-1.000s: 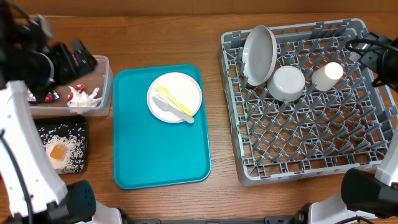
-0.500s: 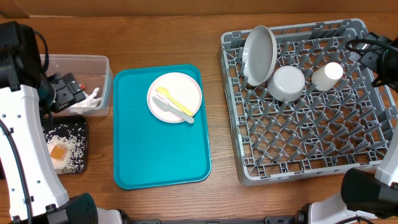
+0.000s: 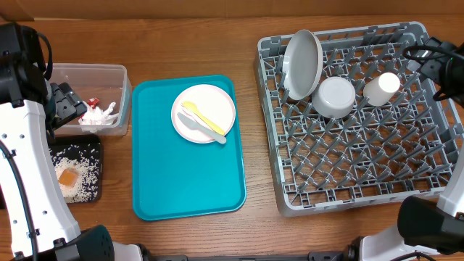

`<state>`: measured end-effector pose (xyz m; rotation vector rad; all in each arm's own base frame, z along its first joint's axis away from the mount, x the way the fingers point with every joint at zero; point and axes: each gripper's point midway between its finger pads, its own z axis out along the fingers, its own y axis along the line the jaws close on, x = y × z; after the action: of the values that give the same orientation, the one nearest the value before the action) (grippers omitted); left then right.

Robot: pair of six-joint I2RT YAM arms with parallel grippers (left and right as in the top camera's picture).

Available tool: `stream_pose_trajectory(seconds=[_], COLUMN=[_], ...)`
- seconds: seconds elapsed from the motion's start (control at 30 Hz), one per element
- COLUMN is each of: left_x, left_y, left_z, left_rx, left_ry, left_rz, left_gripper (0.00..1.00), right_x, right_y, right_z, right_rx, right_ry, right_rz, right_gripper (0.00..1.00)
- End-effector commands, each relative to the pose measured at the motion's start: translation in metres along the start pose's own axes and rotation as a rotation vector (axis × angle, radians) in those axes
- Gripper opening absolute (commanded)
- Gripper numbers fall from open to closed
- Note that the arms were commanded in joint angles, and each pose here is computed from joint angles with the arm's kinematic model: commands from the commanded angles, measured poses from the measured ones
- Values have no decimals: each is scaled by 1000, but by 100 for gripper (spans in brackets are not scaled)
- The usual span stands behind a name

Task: Sort waste into correct bins and load items into the dishwasher rack
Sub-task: 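Push the wrappers down inside the bin with the left gripper, then withdraw, then reach the right gripper to the pink plate and grasp the grey knife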

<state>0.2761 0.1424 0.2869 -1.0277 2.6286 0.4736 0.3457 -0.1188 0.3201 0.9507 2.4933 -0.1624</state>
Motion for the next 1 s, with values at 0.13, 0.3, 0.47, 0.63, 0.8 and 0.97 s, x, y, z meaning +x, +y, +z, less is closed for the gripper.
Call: stream_pose_trajectory(seconds=[0.13, 0.3, 0.47, 0.63, 0.8, 0.97], left_x=[-20, -25, -23, -21, -21, -21], left_y=[7, 44, 84, 94, 94, 94], left_z=[-2, 8, 20, 25, 25, 25], left_rx=[-8, -51, -66, -39, -39, -39], left_ry=[-85, -66, -14, 13, 13, 13], left_rz=[-75, -319, -465, -524, -524, -524], left_gripper=[100, 100, 100, 100, 100, 100], right_x=[13, 43, 70, 105, 144, 184], right_y=[43, 80, 120, 166, 206, 240], right_z=[-7, -27, -47, -65, -74, -66], right_rx=[-252, -490, -633, -692, -652, -571], right_ry=[85, 238, 236, 229, 194, 176], right_rz=[6, -37, -311, -474, -600, -688], right_gripper=[100, 100, 100, 100, 100, 100])
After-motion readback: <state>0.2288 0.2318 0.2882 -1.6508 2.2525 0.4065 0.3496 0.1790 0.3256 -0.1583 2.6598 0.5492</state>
